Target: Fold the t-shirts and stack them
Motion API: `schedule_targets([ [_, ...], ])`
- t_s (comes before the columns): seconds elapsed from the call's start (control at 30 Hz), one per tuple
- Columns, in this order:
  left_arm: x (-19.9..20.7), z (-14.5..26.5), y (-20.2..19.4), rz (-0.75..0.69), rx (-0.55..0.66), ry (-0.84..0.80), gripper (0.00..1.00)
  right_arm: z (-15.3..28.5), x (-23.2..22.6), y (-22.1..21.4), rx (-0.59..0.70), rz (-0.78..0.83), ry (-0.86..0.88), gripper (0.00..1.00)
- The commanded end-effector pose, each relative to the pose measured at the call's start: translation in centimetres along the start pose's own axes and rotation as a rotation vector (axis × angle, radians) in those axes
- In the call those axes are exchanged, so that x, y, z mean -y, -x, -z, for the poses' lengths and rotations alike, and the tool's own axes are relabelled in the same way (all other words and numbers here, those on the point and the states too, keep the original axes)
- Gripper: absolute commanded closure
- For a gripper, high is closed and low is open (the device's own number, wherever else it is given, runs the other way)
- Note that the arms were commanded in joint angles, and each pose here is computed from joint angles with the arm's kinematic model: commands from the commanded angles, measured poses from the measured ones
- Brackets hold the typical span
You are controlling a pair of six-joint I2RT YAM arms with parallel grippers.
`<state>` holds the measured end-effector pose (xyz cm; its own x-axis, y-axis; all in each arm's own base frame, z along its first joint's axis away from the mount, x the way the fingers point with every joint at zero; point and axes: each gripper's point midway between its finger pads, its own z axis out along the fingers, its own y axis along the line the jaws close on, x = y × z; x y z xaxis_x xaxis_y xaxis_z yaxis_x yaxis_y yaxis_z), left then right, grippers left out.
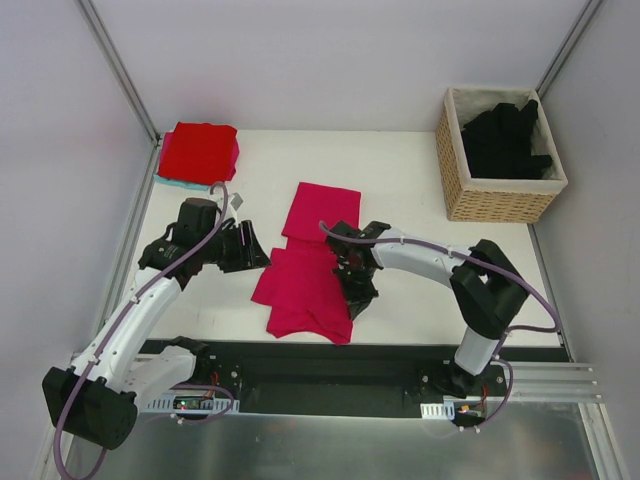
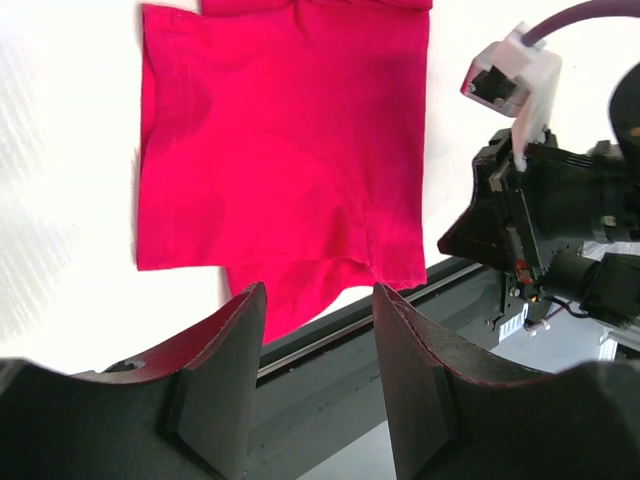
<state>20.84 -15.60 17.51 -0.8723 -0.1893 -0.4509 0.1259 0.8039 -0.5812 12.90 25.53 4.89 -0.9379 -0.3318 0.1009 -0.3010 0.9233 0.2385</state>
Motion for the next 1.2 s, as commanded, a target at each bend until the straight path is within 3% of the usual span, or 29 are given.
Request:
schedule_targets([
  [0.0, -0.4, 0.4, -0.2, 0.011, 0.024, 0.029, 0.53, 3.3, -1.4, -0.3, 0.037, -0.011, 0.001, 0.99],
  [0.17, -1.2, 0.0, -0.3, 0.023, 0.015, 0.065, 0.54, 3.8, -1.8, -0.2, 0.072, 0.013, -0.010, 0.99],
  [0.37, -1.3, -0.1, 0.6, 0.032, 0.036, 0.087, 0.54, 0.5, -0.1, 0.7, 0.170, 0.070, -0.048, 0.99],
  [0.6, -1.3, -0.6, 0.5, 0.046, 0.016, 0.083, 0.55, -1.3, -0.1, 3.8, 0.430, 0.128, -0.034, 0.99],
  [0.73, -1.1, -0.7, 0.7, 0.046, 0.012, 0.078, 0.56, -0.5, -0.4, 4.6, 0.500, 0.130, -0.023, 0.99],
  [0.97, -1.0, -0.9, 0.8, 0.054, -0.001, 0.079, 0.60, 4.0, -0.5, 3.5, 0.528, 0.169, -0.133, 0.99],
  [1.17, -1.2, -1.3, 1.0, 0.060, -0.013, 0.087, 0.62, 2.9, -1.7, 3.0, 0.516, 0.166, -0.059, 0.99],
])
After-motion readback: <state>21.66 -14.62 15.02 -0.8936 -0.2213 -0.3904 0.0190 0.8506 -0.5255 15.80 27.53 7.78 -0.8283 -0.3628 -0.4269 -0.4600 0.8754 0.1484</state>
